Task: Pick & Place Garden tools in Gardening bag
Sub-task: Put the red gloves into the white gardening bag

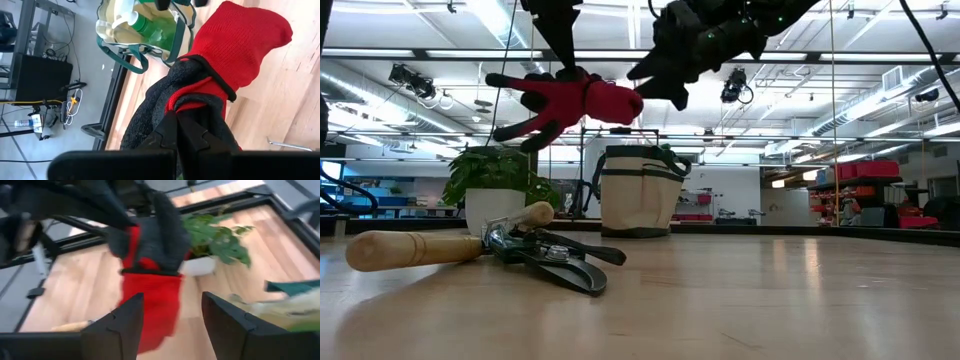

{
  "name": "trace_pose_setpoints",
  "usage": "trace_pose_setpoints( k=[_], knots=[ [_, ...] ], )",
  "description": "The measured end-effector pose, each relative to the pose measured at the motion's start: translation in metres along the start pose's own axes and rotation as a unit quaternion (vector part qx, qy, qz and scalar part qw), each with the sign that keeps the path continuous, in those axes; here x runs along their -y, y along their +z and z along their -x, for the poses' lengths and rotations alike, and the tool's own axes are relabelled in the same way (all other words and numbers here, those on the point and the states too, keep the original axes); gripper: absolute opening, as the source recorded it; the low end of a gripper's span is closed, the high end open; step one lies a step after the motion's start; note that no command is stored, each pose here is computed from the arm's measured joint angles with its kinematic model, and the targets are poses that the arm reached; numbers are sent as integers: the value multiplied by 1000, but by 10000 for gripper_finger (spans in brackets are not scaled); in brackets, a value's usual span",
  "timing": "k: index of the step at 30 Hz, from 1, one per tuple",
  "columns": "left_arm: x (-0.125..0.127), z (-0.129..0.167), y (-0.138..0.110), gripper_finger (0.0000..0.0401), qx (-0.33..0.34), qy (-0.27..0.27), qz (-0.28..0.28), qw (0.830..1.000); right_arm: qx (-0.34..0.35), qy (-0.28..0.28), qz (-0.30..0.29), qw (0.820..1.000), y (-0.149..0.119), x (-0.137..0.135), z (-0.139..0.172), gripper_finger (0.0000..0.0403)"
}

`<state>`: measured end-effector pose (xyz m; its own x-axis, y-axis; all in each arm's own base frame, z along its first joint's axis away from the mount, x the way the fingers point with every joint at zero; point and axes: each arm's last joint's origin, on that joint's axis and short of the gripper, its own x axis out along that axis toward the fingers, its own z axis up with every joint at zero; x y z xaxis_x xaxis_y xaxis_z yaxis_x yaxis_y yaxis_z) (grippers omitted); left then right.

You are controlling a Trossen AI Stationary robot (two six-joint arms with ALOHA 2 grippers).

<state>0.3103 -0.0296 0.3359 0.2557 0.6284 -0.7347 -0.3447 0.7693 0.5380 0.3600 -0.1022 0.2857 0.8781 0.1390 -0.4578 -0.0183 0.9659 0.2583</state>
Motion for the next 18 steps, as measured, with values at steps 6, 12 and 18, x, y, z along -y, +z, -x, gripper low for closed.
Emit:
trace_pose_setpoints(
  k=[6, 12, 18],
  knots=[
    [0, 0, 0, 0, 0, 0, 0, 1000, 6, 11, 14, 1000, 1, -14, -5, 201],
    [0, 0, 0, 0, 1, -1, 0, 1000, 19, 15, 28, 999, 3, -26, -10, 201],
    [3, 2, 0, 0, 5, -4, -2, 1000, 27, -45, 47, 997, 3, -31, -12, 201]
  ],
)
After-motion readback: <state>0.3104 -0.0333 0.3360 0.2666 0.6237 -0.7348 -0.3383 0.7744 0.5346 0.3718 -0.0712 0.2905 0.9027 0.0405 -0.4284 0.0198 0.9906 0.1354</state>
